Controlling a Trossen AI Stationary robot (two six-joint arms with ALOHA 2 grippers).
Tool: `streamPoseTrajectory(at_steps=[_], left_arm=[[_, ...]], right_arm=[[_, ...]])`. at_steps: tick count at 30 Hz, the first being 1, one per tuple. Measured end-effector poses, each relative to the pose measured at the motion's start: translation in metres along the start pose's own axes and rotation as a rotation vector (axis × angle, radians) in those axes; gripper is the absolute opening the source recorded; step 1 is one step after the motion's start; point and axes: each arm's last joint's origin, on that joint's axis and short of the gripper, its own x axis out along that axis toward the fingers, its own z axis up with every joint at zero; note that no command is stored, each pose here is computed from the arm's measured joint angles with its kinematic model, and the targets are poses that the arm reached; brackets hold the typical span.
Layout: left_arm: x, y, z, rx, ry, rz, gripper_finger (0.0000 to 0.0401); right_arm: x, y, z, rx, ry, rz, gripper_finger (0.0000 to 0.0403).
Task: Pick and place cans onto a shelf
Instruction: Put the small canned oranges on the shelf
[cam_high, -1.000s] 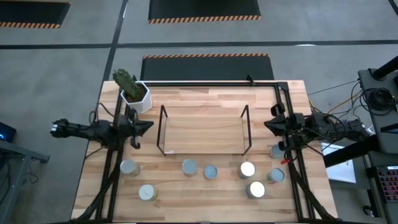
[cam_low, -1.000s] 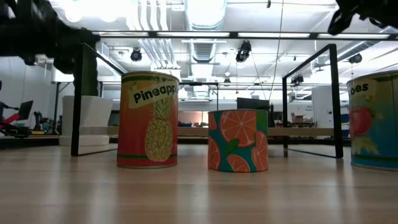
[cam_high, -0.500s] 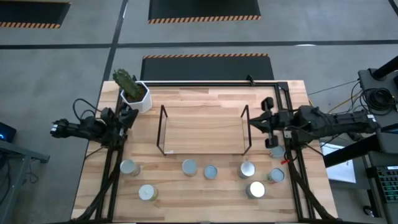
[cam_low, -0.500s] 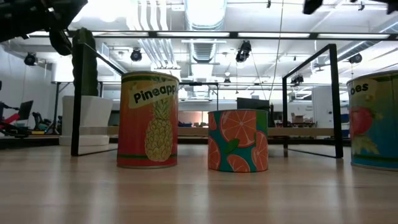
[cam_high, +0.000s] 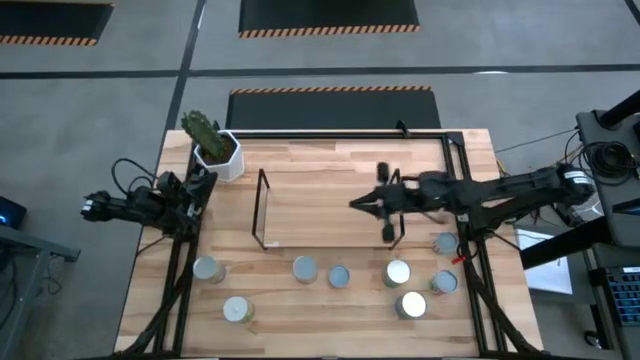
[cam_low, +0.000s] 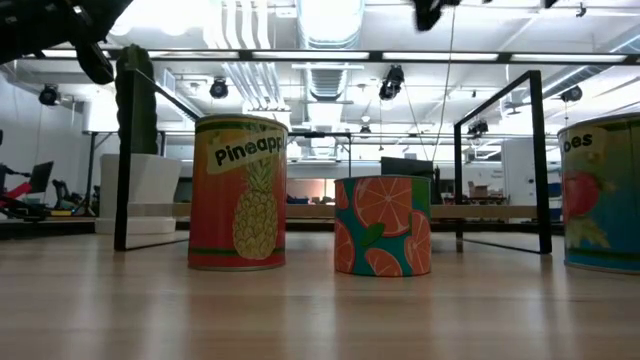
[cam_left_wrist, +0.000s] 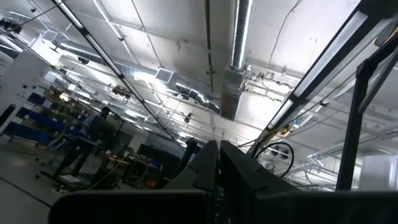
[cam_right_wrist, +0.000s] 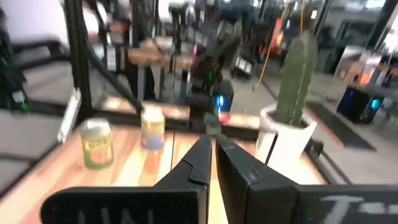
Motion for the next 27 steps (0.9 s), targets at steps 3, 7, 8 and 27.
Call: streamPoseTrajectory(at_steps=[3,7,8,27], left_arm=[[0.0,0.0,0.0,-0.002,0.0,0.0,0.0],[0.0,0.0,0.0,-0.004,-0.001,-0.003,0.0],[0.0,0.0,0.0,-0.007,-0.002,-0.005,0.0],[0.0,0.0,0.001,-0.009,-0.004,-0.01,0.0]], right_arm=[[0.016,0.0,0.002,-0.008,0.048,0.008,0.0012],[0.034,0.0,0.006,-0.007,0.144,0.023,0.0012],[0.038,0.001,0.004,-0.008,0.19,0.032,0.0012],[0.089,0.082,-0.004,0.0,0.827,0.214,0.0012]])
